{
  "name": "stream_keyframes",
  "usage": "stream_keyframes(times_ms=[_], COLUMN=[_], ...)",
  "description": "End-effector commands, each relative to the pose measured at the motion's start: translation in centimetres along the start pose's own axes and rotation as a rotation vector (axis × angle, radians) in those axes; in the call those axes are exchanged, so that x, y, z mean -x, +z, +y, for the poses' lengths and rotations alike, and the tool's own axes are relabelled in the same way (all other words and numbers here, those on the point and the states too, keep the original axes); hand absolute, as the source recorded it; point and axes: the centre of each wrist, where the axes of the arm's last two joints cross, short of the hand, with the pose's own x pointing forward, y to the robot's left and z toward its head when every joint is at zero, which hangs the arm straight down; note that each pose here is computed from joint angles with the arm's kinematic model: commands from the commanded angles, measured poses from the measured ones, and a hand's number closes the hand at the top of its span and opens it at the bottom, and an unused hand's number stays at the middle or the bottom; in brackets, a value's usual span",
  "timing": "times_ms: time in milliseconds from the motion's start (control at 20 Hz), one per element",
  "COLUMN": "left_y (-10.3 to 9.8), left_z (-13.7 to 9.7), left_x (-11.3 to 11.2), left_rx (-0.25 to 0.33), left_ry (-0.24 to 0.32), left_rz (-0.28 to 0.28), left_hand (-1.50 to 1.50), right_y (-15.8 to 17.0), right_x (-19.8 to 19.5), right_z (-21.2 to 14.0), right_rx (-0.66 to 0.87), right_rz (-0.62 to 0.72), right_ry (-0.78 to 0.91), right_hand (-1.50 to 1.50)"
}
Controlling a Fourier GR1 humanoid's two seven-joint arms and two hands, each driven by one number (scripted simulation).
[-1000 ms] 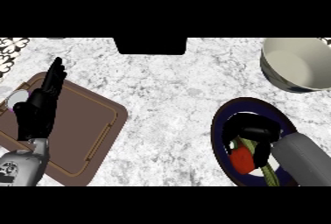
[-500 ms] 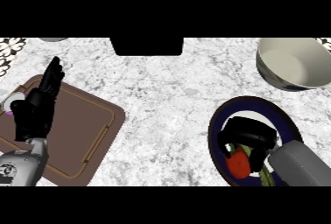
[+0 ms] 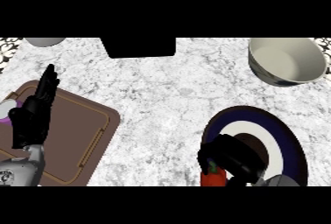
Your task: Pick the bell pepper from the plate and place it in the bowl
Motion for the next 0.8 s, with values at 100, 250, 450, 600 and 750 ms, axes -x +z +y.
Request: stream_keyframes(times_ms=[100, 250, 450, 600, 750], left_y=[-0.5, -0.5, -0.8, -0.1, -1.6], left_z=[-0.1, 0.6, -0.5, -0.2, -1.5], left_x=[-1.3, -0.6, -0.9, -1.6, 0.1], left_rx=[-0.005, -0.009, 0.019, 0.051, 0.026], left_ry=[0.023, 0.008, 0.015, 0.024, 0.006], left_rz=[-0.007, -0.012, -0.036, -0.045, -0.048], left_hand=[0.0, 0.0, 0.0, 0.0, 0.0], right_y=[3.3, 6.3, 9.4, 9.2, 10.1], right_x=[-6.6, -8.3, -9.3, -7.1, -4.3], right_z=[-2.6, -5.5, -8.2, -8.7, -11.9], right_rx=[0.3, 0.452, 0.595, 0.659, 0.728], right_rz=[0.004, 0.059, 0.19, 0.255, 0.266], right_ry=[-0.181, -0.18, -0.128, -0.176, -0.186], right_hand=[1.5, 1.5, 1.5, 1.5, 1.5])
